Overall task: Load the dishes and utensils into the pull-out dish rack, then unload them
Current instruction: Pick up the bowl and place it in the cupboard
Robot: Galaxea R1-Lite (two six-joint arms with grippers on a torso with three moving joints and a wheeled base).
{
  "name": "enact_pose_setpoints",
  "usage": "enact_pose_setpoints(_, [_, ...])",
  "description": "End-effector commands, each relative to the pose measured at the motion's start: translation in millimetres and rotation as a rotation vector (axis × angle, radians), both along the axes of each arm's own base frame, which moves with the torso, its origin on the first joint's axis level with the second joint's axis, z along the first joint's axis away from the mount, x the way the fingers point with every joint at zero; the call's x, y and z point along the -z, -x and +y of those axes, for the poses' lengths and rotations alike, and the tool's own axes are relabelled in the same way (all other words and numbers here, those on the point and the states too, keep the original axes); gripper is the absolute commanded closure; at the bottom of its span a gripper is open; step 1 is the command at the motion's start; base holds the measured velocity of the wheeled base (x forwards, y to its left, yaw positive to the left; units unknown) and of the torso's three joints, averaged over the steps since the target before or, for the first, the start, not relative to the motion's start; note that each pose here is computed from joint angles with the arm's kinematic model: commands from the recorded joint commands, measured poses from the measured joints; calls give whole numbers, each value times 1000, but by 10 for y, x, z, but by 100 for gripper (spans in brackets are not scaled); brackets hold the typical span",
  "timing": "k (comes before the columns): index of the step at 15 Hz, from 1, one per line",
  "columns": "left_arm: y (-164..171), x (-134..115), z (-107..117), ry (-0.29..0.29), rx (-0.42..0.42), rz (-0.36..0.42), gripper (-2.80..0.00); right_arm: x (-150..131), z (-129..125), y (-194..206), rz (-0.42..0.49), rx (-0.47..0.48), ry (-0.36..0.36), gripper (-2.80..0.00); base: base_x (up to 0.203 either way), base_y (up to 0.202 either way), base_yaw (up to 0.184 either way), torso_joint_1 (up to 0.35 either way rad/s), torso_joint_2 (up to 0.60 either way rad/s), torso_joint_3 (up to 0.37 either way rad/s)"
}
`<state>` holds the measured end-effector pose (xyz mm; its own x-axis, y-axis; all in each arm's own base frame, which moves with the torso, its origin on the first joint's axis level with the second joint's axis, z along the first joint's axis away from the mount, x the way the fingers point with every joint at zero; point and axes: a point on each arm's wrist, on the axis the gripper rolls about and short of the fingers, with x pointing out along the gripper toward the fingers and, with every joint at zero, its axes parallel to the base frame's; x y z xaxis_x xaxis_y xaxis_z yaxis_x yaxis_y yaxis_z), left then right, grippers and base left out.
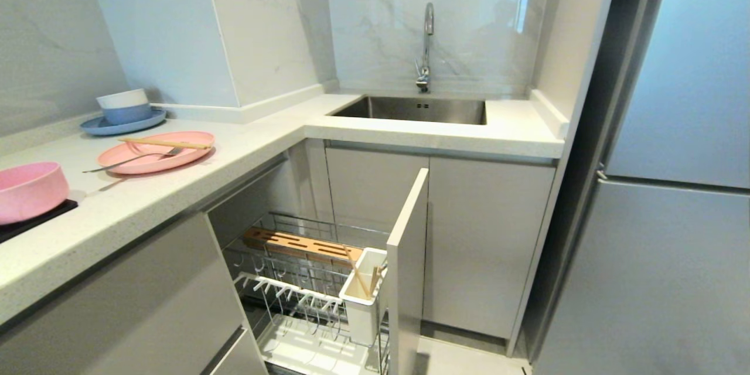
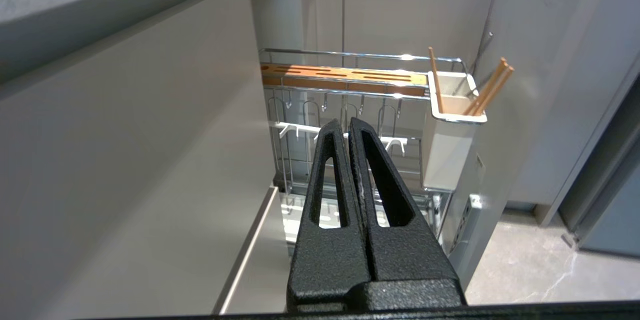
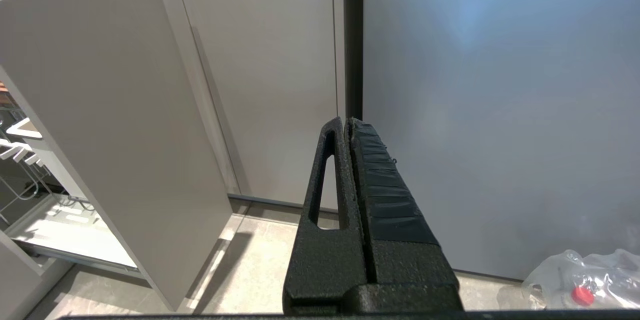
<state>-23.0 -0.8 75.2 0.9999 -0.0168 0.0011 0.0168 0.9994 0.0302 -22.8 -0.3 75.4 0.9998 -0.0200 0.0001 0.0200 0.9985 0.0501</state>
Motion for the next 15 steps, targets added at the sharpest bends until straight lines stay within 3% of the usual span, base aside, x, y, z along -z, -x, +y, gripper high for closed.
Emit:
enact_pose_setpoints(1, [-1,0,0,3,-1,1,0,4,0,-1,2,0,0,0,0,0,0,0,0,0])
enact_pose_setpoints(11, [-1,0,1,3,-3,1,0,5,0,-1,2,0,0,0,0,0,0,0,0,0])
enact_pose_setpoints(15, [-1,-2,1,3,-3,0,0,4,0,-1,2,0,0,0,0,0,0,1,2,-127])
